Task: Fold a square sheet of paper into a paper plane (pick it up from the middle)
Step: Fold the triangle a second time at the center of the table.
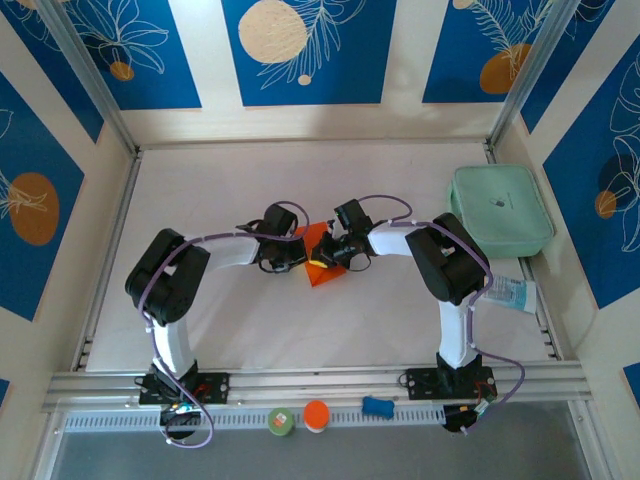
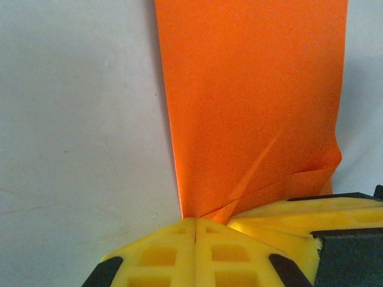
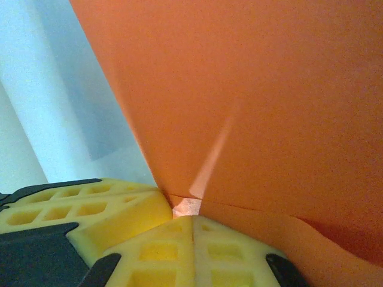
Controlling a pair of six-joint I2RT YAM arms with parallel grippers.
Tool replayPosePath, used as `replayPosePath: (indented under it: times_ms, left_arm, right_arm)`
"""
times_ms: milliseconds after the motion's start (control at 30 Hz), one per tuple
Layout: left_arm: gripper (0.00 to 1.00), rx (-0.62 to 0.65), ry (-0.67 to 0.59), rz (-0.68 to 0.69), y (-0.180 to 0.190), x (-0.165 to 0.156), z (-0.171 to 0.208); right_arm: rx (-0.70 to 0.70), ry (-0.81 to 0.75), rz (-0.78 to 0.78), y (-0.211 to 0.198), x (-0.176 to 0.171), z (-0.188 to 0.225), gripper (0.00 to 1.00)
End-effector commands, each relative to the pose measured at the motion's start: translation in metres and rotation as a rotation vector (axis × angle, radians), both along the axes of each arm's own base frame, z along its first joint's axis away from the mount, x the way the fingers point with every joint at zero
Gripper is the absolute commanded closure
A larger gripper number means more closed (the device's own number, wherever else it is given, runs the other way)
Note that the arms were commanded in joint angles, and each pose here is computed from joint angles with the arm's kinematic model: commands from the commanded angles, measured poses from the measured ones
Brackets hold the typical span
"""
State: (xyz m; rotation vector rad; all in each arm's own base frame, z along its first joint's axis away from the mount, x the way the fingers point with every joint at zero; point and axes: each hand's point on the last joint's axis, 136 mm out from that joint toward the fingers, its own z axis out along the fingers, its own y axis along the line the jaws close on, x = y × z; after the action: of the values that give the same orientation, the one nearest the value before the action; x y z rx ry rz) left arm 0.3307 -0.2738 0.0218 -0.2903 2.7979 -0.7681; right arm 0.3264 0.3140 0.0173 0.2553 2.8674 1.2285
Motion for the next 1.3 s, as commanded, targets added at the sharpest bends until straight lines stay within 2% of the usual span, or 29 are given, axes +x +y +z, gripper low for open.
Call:
replayPosePath:
  times_ms: [0,167,433,1033,1133,1267]
  left_arm:
    - [0.99,0.111,0.052,-0.017,0.014,-0.012,-0.022]
    - [0.99,0.129,0.056,-0.029,0.016,-0.013,-0.025]
    - [0.99,0.148,0.045,-0.05,0.016,-0.01,-0.022]
    - [0.99,0.17,0.041,-0.075,0.016,-0.008,-0.02]
    - [0.99,0.16,0.008,-0.093,0.011,-0.001,-0.006]
    - [0.93,0.08,-0.058,-0.11,-0.003,0.007,0.032]
  right_arm:
    - [-0.006,0.047,-0.019,-0.009,-0.005,0.004,0.98]
    - [0.009,-0.043,0.004,-0.016,0.003,0.03,0.96]
    - [-0.051,-0.049,0.053,-0.025,-0.001,0.008,0.96]
    - [-0.143,0.026,0.028,-0.035,-0.007,-0.028,0.97]
    - [-0.179,0.045,0.026,-0.038,-0.012,-0.035,0.97]
    - [-0.262,0.083,0.008,-0.045,-0.021,-0.048,0.97]
